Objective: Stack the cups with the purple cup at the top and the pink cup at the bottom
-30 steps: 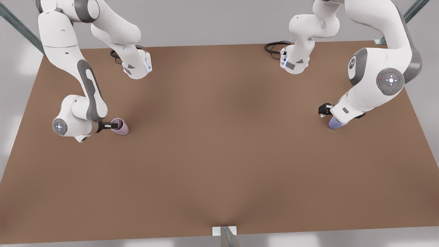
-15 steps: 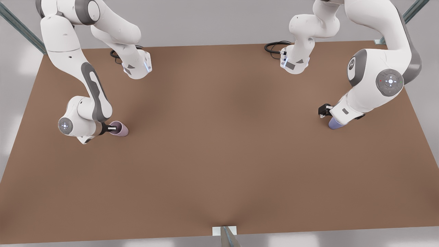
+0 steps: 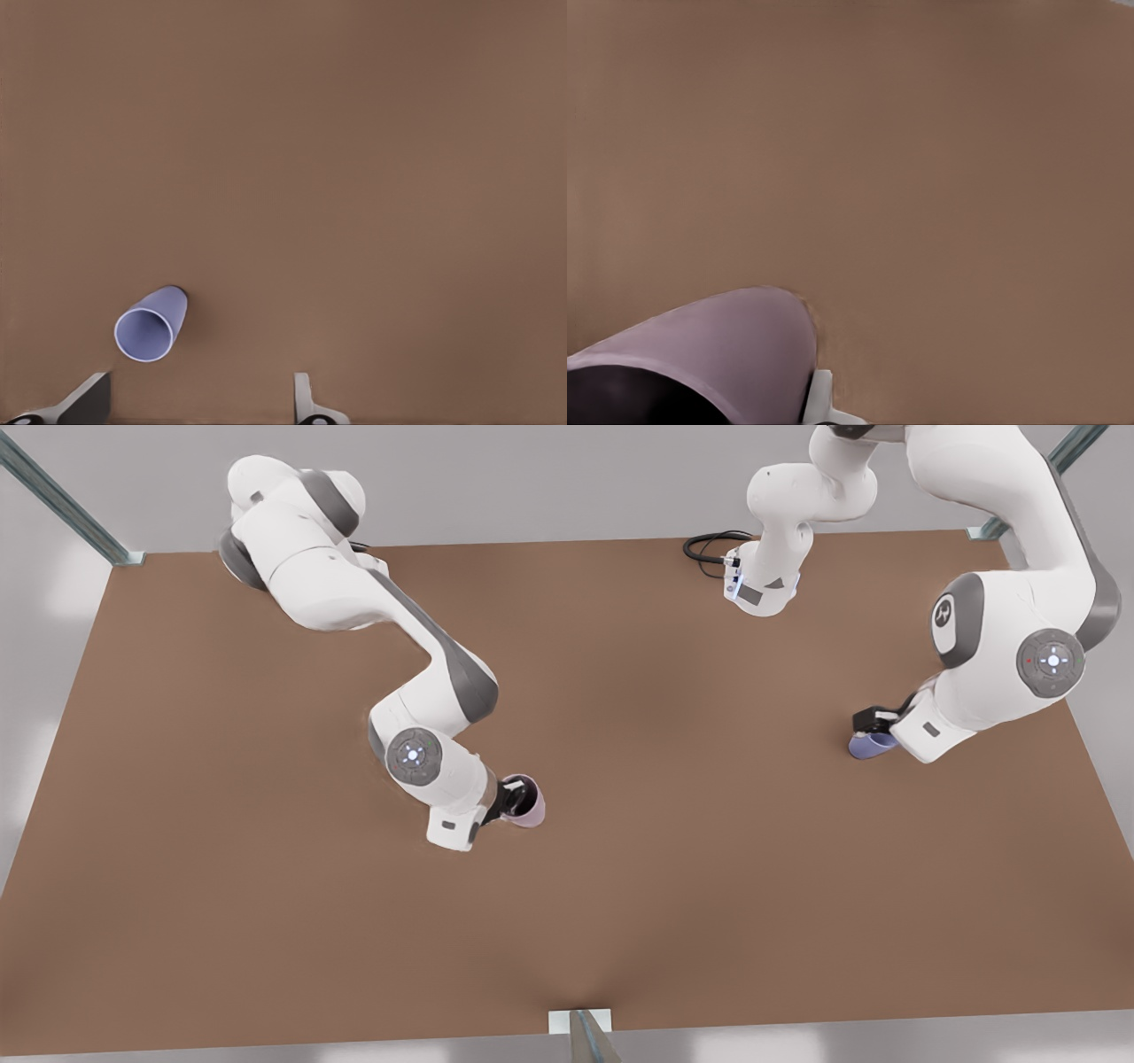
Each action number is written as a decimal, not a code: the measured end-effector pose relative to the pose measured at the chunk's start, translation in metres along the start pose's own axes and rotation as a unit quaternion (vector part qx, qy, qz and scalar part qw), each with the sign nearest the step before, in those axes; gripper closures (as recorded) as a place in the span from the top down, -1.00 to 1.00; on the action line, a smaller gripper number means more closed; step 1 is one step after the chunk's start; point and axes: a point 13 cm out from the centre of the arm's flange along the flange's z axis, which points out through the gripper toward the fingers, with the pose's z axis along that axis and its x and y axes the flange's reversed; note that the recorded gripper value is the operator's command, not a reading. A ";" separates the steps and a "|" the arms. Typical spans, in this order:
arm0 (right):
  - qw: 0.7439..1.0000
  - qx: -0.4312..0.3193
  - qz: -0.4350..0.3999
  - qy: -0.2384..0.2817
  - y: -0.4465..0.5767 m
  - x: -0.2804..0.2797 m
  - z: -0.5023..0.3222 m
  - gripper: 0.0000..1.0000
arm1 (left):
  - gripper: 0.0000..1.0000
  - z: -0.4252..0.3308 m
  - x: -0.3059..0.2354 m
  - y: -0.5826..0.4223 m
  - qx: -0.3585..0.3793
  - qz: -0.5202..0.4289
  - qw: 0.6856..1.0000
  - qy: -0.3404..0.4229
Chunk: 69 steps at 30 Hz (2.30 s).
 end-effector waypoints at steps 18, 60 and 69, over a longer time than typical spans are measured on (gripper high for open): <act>0.975 -0.070 0.200 -0.063 0.181 -0.028 0.201 -0.57 | 1.00 0.263 0.075 0.158 0.032 -0.075 0.994 0.079; 0.857 0.122 0.498 -0.055 -0.322 0.226 -0.230 1.00 | -0.57 0.138 -0.068 0.063 -0.015 0.082 0.996 -0.040; 0.919 0.123 0.375 -0.006 -0.313 0.182 -0.224 1.00 | -0.57 0.096 -0.088 -0.234 -0.002 0.208 0.977 -0.044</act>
